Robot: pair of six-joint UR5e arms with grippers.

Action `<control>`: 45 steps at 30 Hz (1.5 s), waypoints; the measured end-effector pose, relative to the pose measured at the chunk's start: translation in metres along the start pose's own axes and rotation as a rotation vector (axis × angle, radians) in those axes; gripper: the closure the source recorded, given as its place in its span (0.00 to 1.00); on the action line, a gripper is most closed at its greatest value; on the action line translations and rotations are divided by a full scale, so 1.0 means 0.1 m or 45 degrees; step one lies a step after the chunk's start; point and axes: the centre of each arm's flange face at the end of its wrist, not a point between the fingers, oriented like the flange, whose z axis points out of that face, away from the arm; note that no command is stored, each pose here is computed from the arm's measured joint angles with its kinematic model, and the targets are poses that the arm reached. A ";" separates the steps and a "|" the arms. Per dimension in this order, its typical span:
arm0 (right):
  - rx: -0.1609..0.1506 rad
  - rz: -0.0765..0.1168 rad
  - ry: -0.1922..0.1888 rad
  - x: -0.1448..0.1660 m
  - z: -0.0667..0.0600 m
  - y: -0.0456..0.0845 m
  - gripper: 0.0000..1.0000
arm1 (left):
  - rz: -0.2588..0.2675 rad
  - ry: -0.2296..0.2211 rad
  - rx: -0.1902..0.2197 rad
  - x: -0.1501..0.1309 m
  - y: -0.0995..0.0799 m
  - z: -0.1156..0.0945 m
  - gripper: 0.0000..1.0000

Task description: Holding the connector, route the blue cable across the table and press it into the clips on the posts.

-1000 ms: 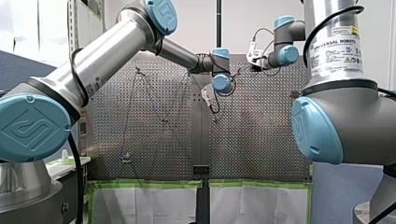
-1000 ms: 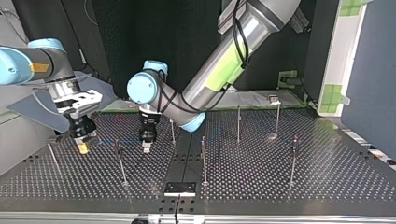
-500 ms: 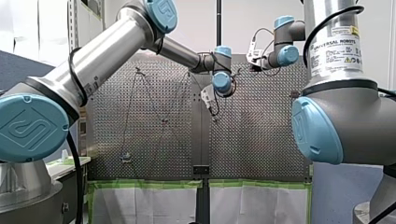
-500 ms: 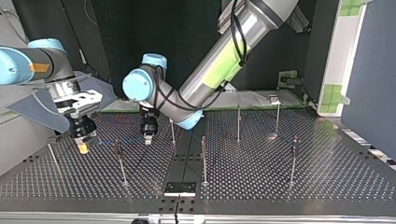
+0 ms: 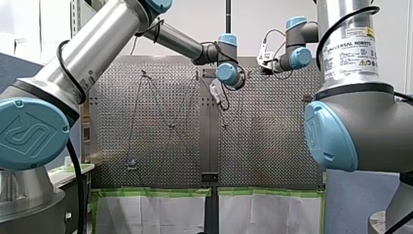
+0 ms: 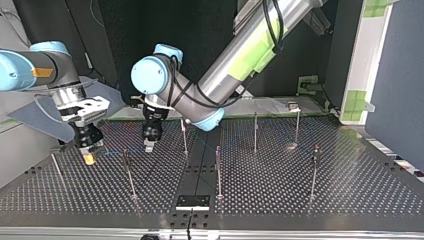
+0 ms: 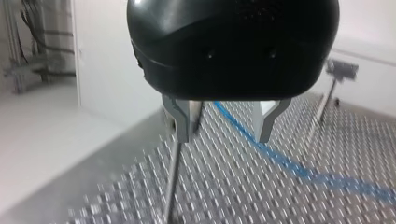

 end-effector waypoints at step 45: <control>0.000 0.000 0.000 0.00 0.00 0.00 1.00 | -0.081 -0.338 -0.155 0.02 0.48 -0.93 0.15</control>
